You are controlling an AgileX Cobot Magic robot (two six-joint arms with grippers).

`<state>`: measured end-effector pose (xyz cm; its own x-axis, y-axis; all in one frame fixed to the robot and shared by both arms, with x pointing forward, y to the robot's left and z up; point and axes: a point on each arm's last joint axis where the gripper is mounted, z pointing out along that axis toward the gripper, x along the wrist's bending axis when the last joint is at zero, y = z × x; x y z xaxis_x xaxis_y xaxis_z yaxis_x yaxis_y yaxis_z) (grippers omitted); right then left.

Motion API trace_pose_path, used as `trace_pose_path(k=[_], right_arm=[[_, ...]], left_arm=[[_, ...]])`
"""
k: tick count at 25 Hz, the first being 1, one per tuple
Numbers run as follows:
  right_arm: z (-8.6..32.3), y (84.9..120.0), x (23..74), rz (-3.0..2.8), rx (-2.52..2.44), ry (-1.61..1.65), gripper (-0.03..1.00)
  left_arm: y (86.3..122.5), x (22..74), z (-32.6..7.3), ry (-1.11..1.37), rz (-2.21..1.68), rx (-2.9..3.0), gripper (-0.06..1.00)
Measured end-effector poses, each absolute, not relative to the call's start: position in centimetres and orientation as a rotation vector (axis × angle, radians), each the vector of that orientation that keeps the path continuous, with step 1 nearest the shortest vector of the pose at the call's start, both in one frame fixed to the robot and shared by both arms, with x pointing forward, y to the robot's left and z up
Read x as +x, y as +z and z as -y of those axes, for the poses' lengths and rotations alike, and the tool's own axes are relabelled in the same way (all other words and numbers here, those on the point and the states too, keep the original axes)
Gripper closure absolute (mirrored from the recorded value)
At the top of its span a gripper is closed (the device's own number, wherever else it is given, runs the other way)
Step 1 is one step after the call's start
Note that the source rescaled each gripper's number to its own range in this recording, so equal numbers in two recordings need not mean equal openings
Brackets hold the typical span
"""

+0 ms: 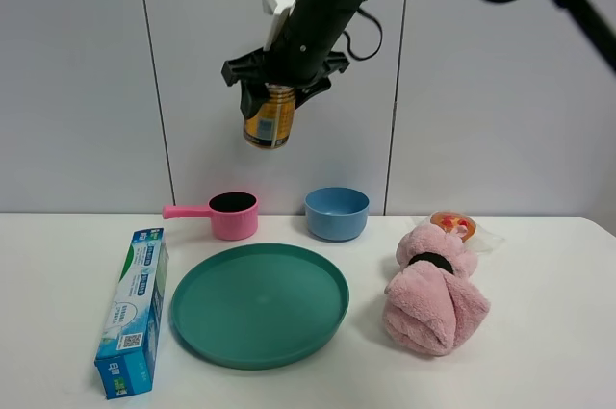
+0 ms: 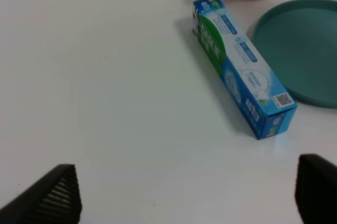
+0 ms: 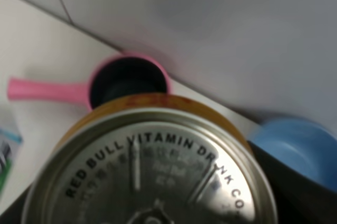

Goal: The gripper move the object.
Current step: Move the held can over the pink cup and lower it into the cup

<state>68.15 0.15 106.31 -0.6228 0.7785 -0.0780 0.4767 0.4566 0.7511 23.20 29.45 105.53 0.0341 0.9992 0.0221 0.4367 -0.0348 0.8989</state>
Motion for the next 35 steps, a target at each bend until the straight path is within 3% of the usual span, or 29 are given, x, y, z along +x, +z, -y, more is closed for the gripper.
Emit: trace_pose_path(k=[8, 16, 35], right_arm=[[-2.4, 100.3, 70.5, -2.224, 1.014, 1.088, 0.97], [-3.1, 99.2, 71.6, -2.114, 0.966, 1.199, 0.97], [-4.1, 92.5, 72.7, -2.109, 0.918, 1.211, 0.97]], left_arm=[[105.5, 23.2, -29.4, 0.961, -1.497, 1.571, -0.06], [105.5, 23.2, -29.4, 0.961, -1.497, 1.571, -0.06], [105.5, 23.2, -29.4, 0.96, -1.497, 1.571, -0.06]])
